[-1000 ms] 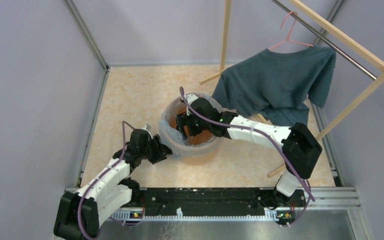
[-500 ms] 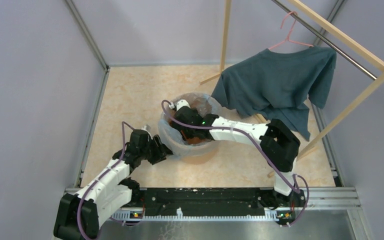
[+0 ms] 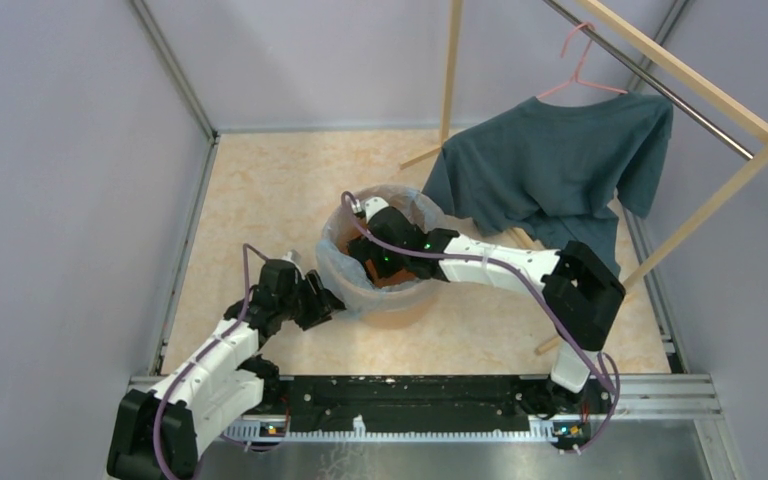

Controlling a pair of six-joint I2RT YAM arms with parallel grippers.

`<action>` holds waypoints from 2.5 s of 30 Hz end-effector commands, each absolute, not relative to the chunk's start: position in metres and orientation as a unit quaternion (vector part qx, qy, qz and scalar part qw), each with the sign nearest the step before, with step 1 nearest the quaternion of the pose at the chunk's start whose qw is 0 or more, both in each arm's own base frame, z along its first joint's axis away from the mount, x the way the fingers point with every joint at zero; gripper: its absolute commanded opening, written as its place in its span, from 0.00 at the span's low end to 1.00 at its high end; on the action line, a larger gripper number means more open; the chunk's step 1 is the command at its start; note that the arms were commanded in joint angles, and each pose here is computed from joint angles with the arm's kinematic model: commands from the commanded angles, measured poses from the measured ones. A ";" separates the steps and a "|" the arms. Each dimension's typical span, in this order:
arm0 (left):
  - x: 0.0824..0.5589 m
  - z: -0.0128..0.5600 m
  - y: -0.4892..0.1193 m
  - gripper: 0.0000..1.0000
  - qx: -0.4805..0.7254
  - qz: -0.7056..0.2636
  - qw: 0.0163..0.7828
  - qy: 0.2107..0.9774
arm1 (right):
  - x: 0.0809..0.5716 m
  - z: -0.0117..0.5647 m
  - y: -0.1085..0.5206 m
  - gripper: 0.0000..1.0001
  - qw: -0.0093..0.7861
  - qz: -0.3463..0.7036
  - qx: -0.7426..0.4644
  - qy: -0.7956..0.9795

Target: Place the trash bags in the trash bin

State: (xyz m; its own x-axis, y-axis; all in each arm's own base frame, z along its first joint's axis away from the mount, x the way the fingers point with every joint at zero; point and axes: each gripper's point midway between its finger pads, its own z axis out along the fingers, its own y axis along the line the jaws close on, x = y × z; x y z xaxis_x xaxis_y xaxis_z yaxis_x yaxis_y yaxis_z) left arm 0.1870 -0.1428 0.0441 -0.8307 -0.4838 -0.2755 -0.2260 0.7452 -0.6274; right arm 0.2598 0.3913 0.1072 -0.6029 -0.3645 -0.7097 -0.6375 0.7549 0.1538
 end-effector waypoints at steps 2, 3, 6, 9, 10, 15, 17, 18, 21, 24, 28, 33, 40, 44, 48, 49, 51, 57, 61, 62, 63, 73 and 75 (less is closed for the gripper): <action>0.198 0.060 -0.142 0.58 -0.194 -0.304 0.246 0.900 | 0.261 0.086 0.381 0.82 0.336 0.181 -0.286 0.879; 0.198 0.060 -0.142 0.59 -0.194 -0.304 0.247 0.899 | 0.258 0.080 0.384 0.82 0.329 0.187 -0.286 0.880; 0.198 0.060 -0.142 0.58 -0.194 -0.304 0.247 0.900 | 0.254 0.071 0.393 0.82 0.318 0.205 -0.281 0.882; 0.198 0.060 -0.142 0.58 -0.195 -0.302 0.243 0.901 | 0.258 0.068 0.397 0.82 0.316 0.199 -0.279 0.885; 0.197 0.060 -0.142 0.58 -0.194 -0.302 0.241 0.902 | 0.260 0.070 0.397 0.82 0.316 0.193 -0.281 0.885; 0.196 0.062 -0.135 0.62 -0.206 -0.284 0.247 0.903 | 0.270 0.110 0.390 0.83 0.349 0.174 -0.280 0.877; 0.196 0.064 -0.132 0.67 -0.216 -0.281 0.251 0.901 | 0.272 0.132 0.385 0.85 0.364 0.173 -0.273 0.874; 0.196 0.067 -0.131 0.69 -0.222 -0.280 0.252 0.899 | 0.272 0.140 0.383 0.86 0.367 0.171 -0.271 0.873; 0.194 0.074 -0.129 0.72 -0.243 -0.278 0.250 0.895 | 0.271 0.155 0.374 0.88 0.372 0.163 -0.266 0.874; 0.189 0.082 -0.125 0.76 -0.265 -0.273 0.246 0.892 | 0.271 0.168 0.364 0.90 0.377 0.147 -0.266 0.875; 0.187 0.102 -0.121 0.87 -0.280 -0.283 0.269 0.877 | 0.270 0.188 0.353 0.93 0.385 0.137 -0.273 0.871; 0.185 0.146 -0.112 0.95 -0.274 -0.300 0.331 0.852 | 0.262 0.224 0.349 0.98 0.394 0.159 -0.291 0.857; 0.179 0.263 -0.093 0.98 -0.216 -0.326 0.480 0.786 | 0.246 0.293 0.335 0.99 0.439 0.213 -0.283 0.825; 0.172 0.330 -0.075 0.98 -0.182 -0.303 0.559 0.750 | 0.236 0.338 0.319 0.99 0.490 0.245 -0.277 0.789; 0.165 0.376 -0.065 0.99 -0.150 -0.284 0.609 0.725 | 0.233 0.368 0.303 0.99 0.533 0.253 -0.268 0.761; 0.164 0.386 -0.064 0.98 -0.141 -0.282 0.618 0.720 | 0.233 0.375 0.300 0.99 0.540 0.252 -0.267 0.757; 0.161 0.407 -0.064 0.98 -0.111 -0.278 0.642 0.706 | 0.231 0.397 0.293 0.99 0.557 0.252 -0.267 0.745; 0.130 0.496 -0.071 0.98 0.012 -0.282 0.735 0.617 | 0.205 0.466 0.252 0.99 0.624 0.280 -0.254 0.684; 0.108 0.538 -0.070 0.99 0.048 -0.287 0.784 0.549 | 0.183 0.508 0.207 0.99 0.676 0.301 -0.218 0.637; 0.105 0.544 -0.069 0.99 0.052 -0.286 0.792 0.537 | 0.180 0.515 0.197 0.99 0.685 0.301 -0.206 0.630; 0.104 0.548 -0.069 0.99 0.056 -0.284 0.799 0.528 | 0.179 0.520 0.187 0.99 0.694 0.297 -0.191 0.627; 0.110 0.559 -0.068 0.99 0.062 -0.271 0.810 0.516 | 0.169 0.537 0.141 0.99 0.731 0.297 -0.120 0.603; 0.111 0.556 -0.068 0.99 0.058 -0.270 0.808 0.521 | 0.170 0.536 0.141 0.99 0.731 0.297 -0.120 0.602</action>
State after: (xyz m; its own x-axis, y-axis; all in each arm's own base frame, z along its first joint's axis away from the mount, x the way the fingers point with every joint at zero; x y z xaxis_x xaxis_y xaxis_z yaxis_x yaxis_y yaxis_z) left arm 0.1083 -0.0662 0.5427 0.2736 -0.3842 -0.8818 0.4907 0.8443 -0.2156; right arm 0.1601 0.1409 0.5408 0.0941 0.2961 -0.9505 -0.6154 0.7678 0.1782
